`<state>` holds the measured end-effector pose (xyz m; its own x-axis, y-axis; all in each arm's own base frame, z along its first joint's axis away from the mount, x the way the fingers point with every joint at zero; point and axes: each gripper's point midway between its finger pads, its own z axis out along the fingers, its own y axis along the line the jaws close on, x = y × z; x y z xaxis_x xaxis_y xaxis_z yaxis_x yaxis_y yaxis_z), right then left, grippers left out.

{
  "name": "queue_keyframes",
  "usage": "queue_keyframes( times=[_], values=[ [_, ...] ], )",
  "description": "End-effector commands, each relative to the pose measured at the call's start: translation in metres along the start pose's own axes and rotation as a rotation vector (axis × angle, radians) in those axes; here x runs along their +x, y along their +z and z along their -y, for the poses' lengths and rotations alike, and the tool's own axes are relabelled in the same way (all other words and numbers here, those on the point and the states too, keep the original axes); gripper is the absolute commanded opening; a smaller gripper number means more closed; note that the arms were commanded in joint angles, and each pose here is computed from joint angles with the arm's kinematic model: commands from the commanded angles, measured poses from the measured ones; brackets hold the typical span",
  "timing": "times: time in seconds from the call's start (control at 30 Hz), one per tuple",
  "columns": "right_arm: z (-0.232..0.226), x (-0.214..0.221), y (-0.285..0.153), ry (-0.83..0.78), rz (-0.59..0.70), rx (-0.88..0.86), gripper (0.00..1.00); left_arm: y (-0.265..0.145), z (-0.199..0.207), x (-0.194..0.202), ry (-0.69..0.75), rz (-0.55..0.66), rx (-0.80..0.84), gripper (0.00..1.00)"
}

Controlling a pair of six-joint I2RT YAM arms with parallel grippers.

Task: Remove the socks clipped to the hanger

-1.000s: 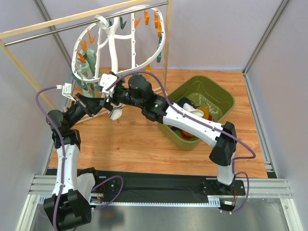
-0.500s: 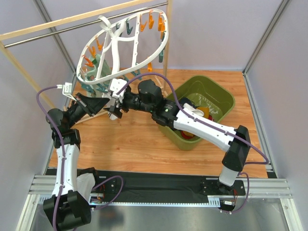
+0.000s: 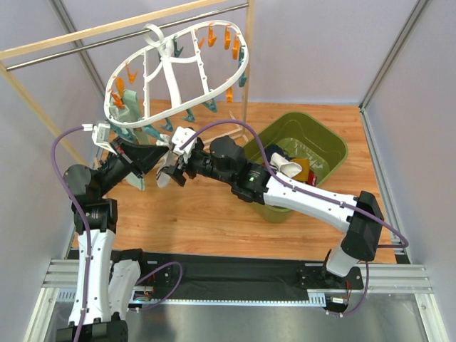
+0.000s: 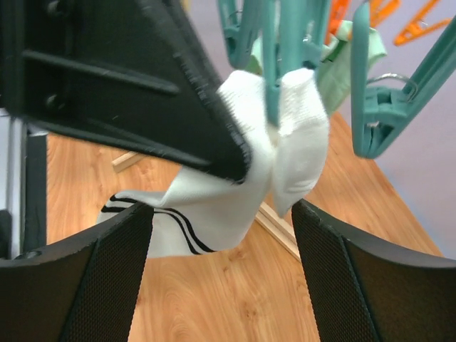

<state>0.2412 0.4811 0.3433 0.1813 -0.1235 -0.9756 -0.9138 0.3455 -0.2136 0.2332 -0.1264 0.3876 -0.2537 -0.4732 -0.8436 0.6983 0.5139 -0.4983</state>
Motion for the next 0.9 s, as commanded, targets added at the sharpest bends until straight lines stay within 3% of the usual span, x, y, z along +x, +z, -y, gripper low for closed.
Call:
queue_keyframes(
  times=[0.0,0.23,0.37,0.6,0.67,0.7,0.73,0.77,0.8,0.83,0.87],
  values=[
    [0.021,-0.022,0.002,0.031,0.087,0.157,0.8,0.001,0.008,-0.007,0.034,0.02,-0.011,0.0],
    [-0.006,-0.034,-0.001,0.063,0.162,0.109,0.81,0.004,0.013,0.0,0.029,0.012,-0.015,0.0],
    [-0.018,-0.038,-0.005,0.071,0.176,0.103,0.87,0.005,0.012,0.002,0.025,0.012,-0.019,0.0],
    [0.019,-0.023,0.004,0.138,0.141,0.364,0.87,0.005,0.021,-0.001,0.022,0.025,-0.002,0.0],
    [0.029,-0.014,0.007,0.131,0.116,0.433,0.74,0.004,0.023,-0.001,0.021,0.028,0.005,0.0],
    [0.032,-0.017,0.007,0.123,0.119,0.442,0.63,0.004,0.024,-0.001,0.014,0.027,0.007,0.0],
    [0.033,-0.018,0.006,0.124,0.121,0.449,0.38,0.005,0.024,0.0,0.009,0.022,0.01,0.0],
    [0.032,-0.022,0.006,0.127,0.129,0.444,0.28,0.004,0.024,0.001,0.006,0.017,0.009,0.0],
    [0.03,-0.022,0.005,0.136,0.13,0.432,0.21,0.004,0.024,0.0,0.015,0.016,0.004,0.04],
    [0.028,-0.024,0.004,0.141,0.136,0.415,0.07,0.004,0.023,0.0,0.029,0.013,-0.001,0.1],
    [0.027,-0.03,0.001,0.149,0.15,0.403,0.0,0.004,0.019,0.003,0.023,-0.004,-0.021,0.25]
  ],
)
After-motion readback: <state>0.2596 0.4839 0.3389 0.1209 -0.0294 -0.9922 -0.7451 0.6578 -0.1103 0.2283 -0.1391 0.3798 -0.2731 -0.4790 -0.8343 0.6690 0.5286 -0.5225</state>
